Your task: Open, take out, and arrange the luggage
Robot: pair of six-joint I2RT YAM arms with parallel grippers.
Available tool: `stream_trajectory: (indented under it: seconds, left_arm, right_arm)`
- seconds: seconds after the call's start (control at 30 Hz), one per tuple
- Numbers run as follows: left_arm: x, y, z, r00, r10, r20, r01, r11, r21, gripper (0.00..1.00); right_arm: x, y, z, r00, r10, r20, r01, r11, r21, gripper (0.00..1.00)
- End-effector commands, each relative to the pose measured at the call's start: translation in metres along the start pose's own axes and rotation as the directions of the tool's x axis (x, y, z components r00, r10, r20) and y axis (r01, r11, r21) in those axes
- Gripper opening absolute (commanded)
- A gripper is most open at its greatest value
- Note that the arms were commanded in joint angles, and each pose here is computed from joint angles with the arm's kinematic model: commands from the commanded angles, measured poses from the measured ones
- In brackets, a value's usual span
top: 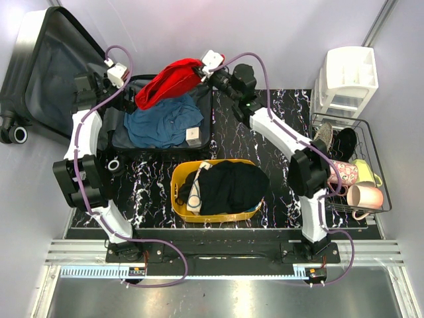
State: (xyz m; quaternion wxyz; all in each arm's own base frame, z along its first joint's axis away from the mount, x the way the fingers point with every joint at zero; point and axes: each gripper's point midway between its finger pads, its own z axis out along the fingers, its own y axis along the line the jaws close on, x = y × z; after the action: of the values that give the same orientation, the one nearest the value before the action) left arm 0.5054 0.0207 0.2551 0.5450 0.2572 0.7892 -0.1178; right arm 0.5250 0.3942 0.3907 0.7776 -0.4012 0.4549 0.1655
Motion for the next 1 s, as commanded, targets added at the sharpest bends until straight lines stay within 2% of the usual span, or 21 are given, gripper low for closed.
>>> stream_trajectory:
  seconds: [0.0,0.03,0.1,0.13,0.17,0.23,0.27,0.47,0.6,0.73,0.87,0.9,0.97]
  left_arm:
    - [-0.025,0.002,-0.003,0.998,0.012,0.054,-0.012,1.0,-0.002,0.82]
    - [-0.024,0.0,-0.003,0.999,0.009,0.051,-0.009,1.0,-0.001,0.82]
    - [-0.022,-0.003,-0.002,0.999,0.005,0.045,-0.005,1.0,0.001,0.82]
    - [-0.022,-0.004,-0.003,0.999,0.005,0.046,-0.005,1.0,-0.001,0.82]
    - [-0.022,-0.006,-0.004,0.999,-0.001,0.043,0.001,1.0,0.002,0.82]
    - [-0.022,-0.009,-0.006,0.999,-0.003,0.045,0.003,1.0,0.001,0.82]
    - [-0.022,-0.011,-0.008,0.999,-0.003,0.045,0.003,1.0,0.001,0.82]
    - [-0.02,-0.032,-0.021,0.999,0.01,0.043,-0.01,1.0,0.014,0.82]
    - [-0.013,-0.048,-0.028,0.999,0.012,0.036,-0.013,1.0,0.023,0.82]
    - [-0.011,-0.065,-0.035,0.999,0.02,0.034,-0.021,0.999,0.035,0.82]
    - [-0.006,-0.076,-0.039,0.999,0.027,0.022,-0.028,0.999,0.042,0.82]
    - [-0.005,-0.078,-0.041,0.999,0.028,0.018,-0.029,0.999,0.042,0.81]
    - [-0.004,-0.081,-0.045,0.999,0.041,0.014,-0.041,0.998,0.039,0.82]
  right_arm:
    - [-0.163,-0.061,-0.045,0.941,-0.159,0.298,0.113,0.98,0.165,0.0]
    - [-0.184,-0.062,-0.058,0.934,-0.166,0.315,0.12,0.98,0.16,0.0]
    - [-0.171,-0.042,-0.069,0.947,-0.141,0.288,0.12,0.989,0.089,0.0]
    - [-0.19,-0.041,-0.084,0.942,-0.14,0.304,0.122,0.99,0.076,0.0]
    - [-0.174,-0.028,-0.09,0.956,-0.118,0.27,0.113,0.993,0.036,0.0]
    - [-0.192,-0.016,-0.113,0.953,-0.106,0.284,0.116,0.993,-0.019,0.0]
    - [-0.181,-0.005,-0.121,0.963,-0.087,0.256,0.104,0.993,-0.056,0.0]
    - [-0.191,0.036,-0.165,0.975,0.012,0.22,0.034,0.979,-0.201,0.0]
    - [-0.202,0.068,-0.184,0.973,0.013,0.23,0.049,0.964,-0.26,0.0]
    - [-0.205,0.102,-0.18,0.971,-0.006,0.239,0.079,0.953,-0.294,0.0]
    - [-0.202,0.115,-0.183,0.968,-0.022,0.251,0.095,0.954,-0.283,0.0]
    - [-0.205,0.111,-0.19,0.962,-0.061,0.264,0.134,0.954,-0.267,0.0]
    - [-0.172,0.127,-0.204,0.975,-0.111,0.192,0.168,0.936,-0.311,0.0]
